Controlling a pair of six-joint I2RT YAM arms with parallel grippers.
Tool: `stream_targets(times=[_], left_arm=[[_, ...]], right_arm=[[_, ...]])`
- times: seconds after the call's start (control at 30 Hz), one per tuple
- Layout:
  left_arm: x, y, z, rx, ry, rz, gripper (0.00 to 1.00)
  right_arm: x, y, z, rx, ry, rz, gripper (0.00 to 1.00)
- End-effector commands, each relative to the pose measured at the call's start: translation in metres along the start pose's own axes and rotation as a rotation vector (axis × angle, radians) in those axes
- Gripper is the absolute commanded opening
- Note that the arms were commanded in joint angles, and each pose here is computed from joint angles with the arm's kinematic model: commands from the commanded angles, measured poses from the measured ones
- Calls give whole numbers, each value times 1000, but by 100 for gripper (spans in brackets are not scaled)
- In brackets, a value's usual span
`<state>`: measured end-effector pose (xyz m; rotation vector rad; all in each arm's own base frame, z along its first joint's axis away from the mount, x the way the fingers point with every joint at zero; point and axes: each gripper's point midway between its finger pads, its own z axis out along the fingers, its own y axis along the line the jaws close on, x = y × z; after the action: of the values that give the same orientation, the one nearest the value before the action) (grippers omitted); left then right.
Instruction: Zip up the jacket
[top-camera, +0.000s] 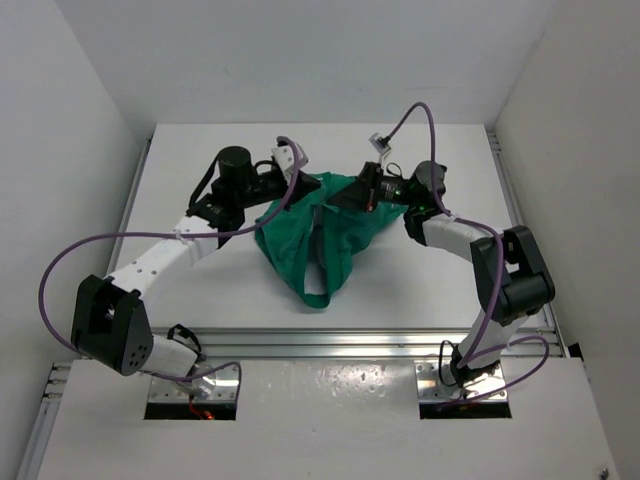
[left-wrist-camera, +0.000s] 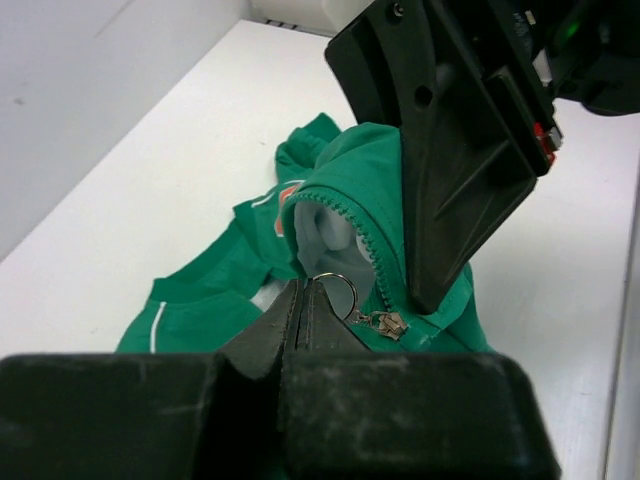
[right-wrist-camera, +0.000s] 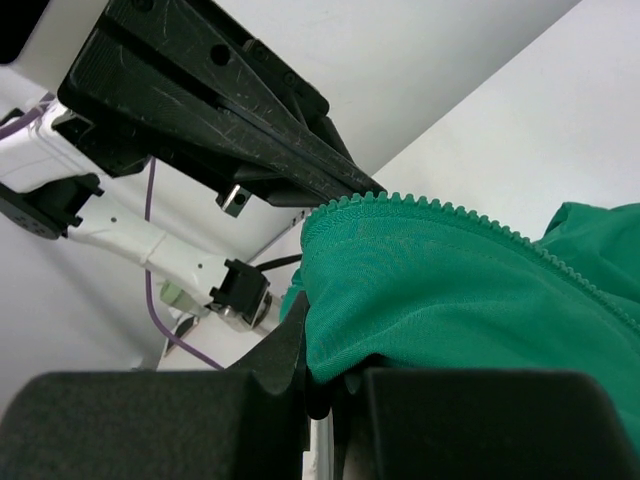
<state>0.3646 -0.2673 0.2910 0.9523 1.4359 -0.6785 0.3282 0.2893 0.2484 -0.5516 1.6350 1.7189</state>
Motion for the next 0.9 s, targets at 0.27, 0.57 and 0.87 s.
stream_targets(times=[0.27,0.57,0.87], left_arm=[[-8,-23,-13,159,-33,123,0],[67,-98,-18,483,115,136,0],[131,-134,-22,790,199,94,0]], right_arm=[[3,19,-26,-39,66,-87,41],[25,-6,-62,181,99,24,57],[57,-63,-106,604,269,61,17]])
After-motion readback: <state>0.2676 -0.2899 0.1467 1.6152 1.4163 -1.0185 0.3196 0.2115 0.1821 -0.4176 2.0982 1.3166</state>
